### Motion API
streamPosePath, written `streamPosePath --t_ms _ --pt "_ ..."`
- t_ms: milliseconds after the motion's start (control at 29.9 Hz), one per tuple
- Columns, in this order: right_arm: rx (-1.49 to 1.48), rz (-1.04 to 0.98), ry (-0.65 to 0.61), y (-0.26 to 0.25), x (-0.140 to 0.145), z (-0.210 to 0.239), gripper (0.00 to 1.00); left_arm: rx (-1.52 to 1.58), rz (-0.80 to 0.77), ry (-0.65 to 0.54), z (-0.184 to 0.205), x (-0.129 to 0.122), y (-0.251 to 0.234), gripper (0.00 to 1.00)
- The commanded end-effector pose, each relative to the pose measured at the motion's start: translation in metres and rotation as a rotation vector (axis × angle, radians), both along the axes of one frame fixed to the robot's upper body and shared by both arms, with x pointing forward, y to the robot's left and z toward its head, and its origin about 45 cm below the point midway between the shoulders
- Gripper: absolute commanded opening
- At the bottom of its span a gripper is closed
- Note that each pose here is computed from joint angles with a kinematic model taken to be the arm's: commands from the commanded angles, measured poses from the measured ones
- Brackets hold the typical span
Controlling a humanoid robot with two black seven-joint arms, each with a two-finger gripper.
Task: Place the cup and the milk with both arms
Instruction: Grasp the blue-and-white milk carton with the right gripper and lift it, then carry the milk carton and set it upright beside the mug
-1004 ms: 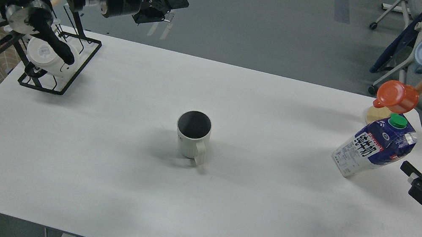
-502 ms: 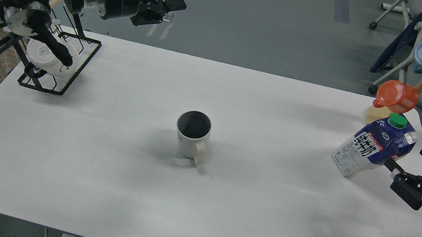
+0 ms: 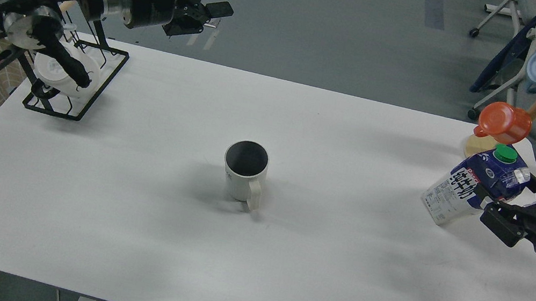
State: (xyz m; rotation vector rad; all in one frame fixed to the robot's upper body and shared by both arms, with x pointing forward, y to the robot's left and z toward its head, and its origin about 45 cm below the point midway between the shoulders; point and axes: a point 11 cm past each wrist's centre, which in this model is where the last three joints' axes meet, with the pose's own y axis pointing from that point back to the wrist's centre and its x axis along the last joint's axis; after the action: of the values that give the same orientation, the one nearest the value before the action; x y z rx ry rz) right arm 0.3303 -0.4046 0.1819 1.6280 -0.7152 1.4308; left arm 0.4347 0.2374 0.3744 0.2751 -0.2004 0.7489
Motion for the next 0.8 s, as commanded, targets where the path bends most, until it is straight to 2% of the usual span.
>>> streamPosePath --t_ms 0,33,100,134,234,335,603,770 --pt "-0.002 0.007 0.009 0.003 0.001 -0.004 0.66 0.001 0.004 0.000 0.000 0.000 0.002 0.98" --pt "-0.001 0.006 0.010 0.003 0.001 -0.004 0.47 0.001 0.004 0.000 0.000 0.000 0.002 0.98" --pt "0.000 0.007 0.011 0.004 0.001 -0.006 0.22 0.001 0.004 0.000 0.000 0.000 0.002 0.98" --pt "0.000 0.008 0.010 0.004 0.001 -0.005 0.14 0.001 0.004 0.000 0.000 0.000 0.002 0.98" --pt "0.009 0.013 0.003 0.008 0.003 -0.002 0.07 0.002 0.003 0.003 -0.002 -0.001 0.002 0.98" --pt "0.026 0.029 -0.024 0.015 0.010 0.008 0.04 0.000 0.001 0.005 -0.003 -0.001 0.001 0.98" --pt "0.084 0.110 -0.125 0.050 0.034 0.049 0.05 0.000 0.004 0.011 -0.005 -0.002 0.002 0.98" --pt "0.141 0.210 -0.131 0.104 0.048 0.047 0.05 0.004 0.010 0.009 -0.005 -0.001 0.006 0.98"
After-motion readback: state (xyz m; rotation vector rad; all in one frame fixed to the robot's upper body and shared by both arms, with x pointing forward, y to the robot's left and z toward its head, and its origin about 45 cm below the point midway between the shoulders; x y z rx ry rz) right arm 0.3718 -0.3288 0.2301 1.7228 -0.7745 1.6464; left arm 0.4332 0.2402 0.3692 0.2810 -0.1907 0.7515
